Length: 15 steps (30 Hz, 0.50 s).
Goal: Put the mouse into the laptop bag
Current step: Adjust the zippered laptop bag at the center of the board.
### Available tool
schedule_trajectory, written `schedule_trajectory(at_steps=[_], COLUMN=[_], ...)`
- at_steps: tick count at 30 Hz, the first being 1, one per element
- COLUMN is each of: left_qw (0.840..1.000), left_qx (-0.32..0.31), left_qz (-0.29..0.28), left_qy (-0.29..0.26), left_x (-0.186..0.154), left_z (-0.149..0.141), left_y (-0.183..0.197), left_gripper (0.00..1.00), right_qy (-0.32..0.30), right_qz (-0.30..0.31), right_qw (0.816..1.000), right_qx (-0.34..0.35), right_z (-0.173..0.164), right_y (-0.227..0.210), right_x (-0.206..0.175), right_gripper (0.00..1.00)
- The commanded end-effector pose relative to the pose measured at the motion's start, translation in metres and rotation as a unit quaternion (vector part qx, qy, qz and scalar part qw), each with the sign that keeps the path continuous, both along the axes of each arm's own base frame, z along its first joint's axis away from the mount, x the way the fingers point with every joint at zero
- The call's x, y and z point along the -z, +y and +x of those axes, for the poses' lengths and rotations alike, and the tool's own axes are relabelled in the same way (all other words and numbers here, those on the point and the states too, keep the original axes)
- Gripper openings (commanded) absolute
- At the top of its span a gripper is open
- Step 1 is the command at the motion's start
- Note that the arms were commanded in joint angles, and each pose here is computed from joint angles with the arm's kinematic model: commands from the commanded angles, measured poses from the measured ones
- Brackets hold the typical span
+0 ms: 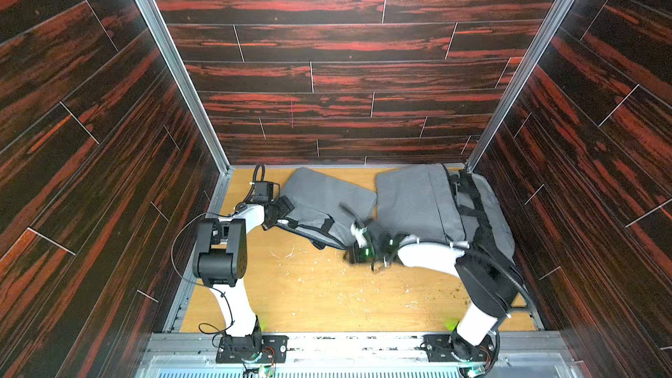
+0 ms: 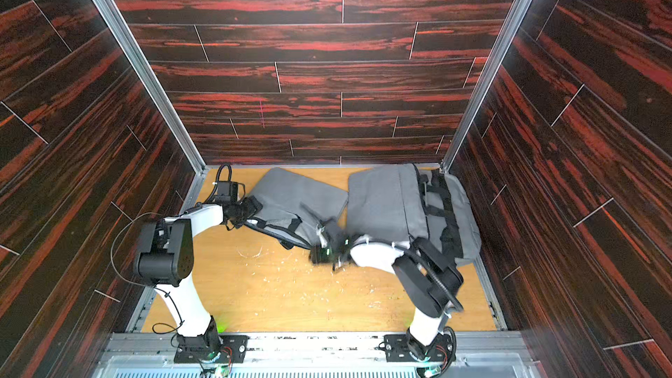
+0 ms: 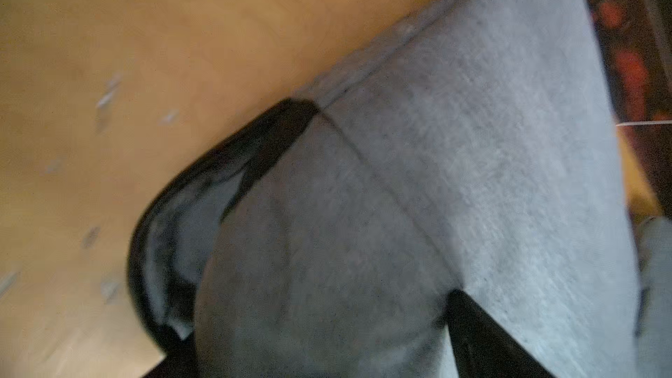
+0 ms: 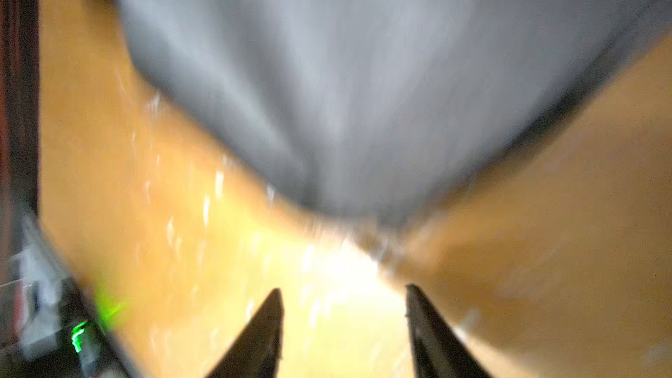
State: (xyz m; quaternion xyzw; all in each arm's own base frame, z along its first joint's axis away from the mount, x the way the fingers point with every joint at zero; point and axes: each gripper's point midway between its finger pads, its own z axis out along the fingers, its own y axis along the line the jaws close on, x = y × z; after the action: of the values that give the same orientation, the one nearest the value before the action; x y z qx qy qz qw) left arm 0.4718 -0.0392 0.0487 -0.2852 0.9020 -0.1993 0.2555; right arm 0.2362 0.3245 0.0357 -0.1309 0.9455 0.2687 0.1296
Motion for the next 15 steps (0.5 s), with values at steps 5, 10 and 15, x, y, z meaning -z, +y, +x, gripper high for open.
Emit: schedule_trajectory(at_steps=[5, 10, 15], left_qw=[0.996, 0.988, 0.984], left_qx=[0.047, 0.068, 0.114], left_qz=[0.010, 0.068, 0.077], left_qy=[-0.075, -0.120, -0.116], left_x=[-0.106, -0.166, -0.163], left_z=[-0.035, -0.085, -0.136], left_y=[-0.033, -0.048, -0.080], left_gripper=[0.90, 0.93, 0.92], right_qy=[-0.026, -0.036, -0.007], right_qz=[0.059, 0.080, 0.078], right_qw=[0.997, 0.994, 0.992], right_qx=[0.048, 0.070, 0.101], right_z=[0.002, 0.016, 0.049], right_y=[-0.011, -0.027, -0.040], right_x=[-0.049, -0.068, -0.052], right_gripper=[0.70, 0.74, 0.74])
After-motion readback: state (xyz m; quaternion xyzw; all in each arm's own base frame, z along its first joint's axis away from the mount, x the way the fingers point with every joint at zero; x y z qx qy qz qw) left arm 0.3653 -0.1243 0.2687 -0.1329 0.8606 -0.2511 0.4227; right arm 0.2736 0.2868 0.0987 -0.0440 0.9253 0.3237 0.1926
